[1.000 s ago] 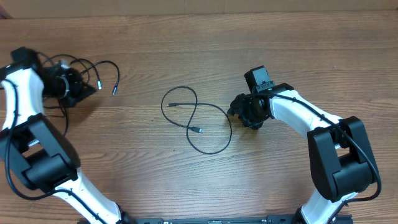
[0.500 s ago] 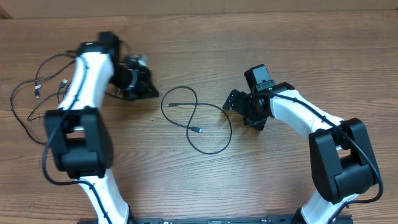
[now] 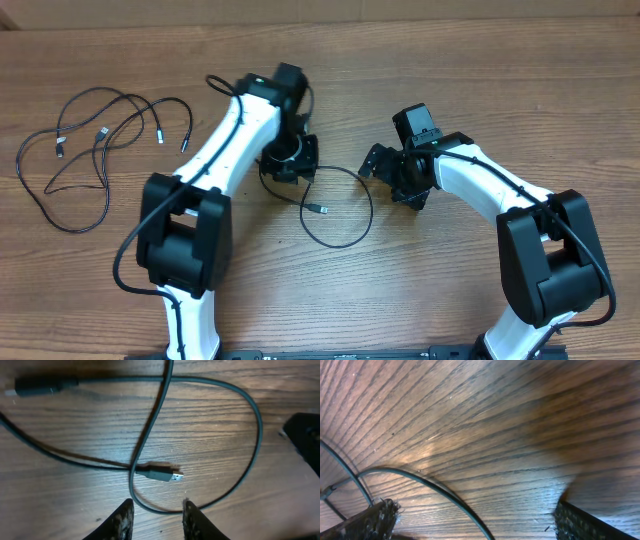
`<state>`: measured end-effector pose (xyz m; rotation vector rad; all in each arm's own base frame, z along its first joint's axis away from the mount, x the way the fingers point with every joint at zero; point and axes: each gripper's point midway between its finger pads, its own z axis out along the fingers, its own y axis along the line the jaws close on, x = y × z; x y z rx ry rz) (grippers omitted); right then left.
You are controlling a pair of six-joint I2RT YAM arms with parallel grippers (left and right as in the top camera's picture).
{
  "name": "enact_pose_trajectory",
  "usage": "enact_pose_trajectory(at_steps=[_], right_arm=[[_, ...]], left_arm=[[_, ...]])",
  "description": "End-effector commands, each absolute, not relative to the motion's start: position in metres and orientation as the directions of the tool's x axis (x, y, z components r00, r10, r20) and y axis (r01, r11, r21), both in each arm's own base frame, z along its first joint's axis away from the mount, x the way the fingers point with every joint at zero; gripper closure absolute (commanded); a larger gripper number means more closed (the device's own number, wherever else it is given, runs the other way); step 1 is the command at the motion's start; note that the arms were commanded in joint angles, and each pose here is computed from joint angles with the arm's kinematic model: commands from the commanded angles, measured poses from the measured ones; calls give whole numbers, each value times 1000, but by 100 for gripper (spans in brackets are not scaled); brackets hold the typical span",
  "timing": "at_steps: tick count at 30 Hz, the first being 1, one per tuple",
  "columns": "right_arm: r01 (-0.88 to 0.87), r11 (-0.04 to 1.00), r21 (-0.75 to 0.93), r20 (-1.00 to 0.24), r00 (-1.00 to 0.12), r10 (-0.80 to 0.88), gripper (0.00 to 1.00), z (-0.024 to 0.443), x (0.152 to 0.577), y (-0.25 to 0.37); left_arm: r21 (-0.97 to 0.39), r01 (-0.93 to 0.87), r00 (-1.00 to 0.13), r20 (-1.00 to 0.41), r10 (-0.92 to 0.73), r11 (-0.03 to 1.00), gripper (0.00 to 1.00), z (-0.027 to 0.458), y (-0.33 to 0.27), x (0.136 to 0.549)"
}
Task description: Untangle cables
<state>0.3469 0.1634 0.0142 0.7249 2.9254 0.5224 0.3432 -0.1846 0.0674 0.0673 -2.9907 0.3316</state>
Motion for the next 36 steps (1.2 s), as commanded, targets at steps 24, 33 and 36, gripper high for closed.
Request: enact_pose_trajectory(at_steps=[24, 33, 36], right_arm=[[669, 731, 134, -129, -720, 682, 0, -7, 364, 35], [669, 731, 134, -129, -720, 682, 0, -7, 364, 35], [669, 731, 134, -129, -720, 682, 0, -7, 364, 35]], left_arm=[[-2, -228, -972, -59, -228, 974, 82, 47, -184, 356], [57, -256, -966, 13, -257, 965, 77, 7, -168, 324], [60, -258, -966, 16, -260, 964, 77, -1, -166, 320]])
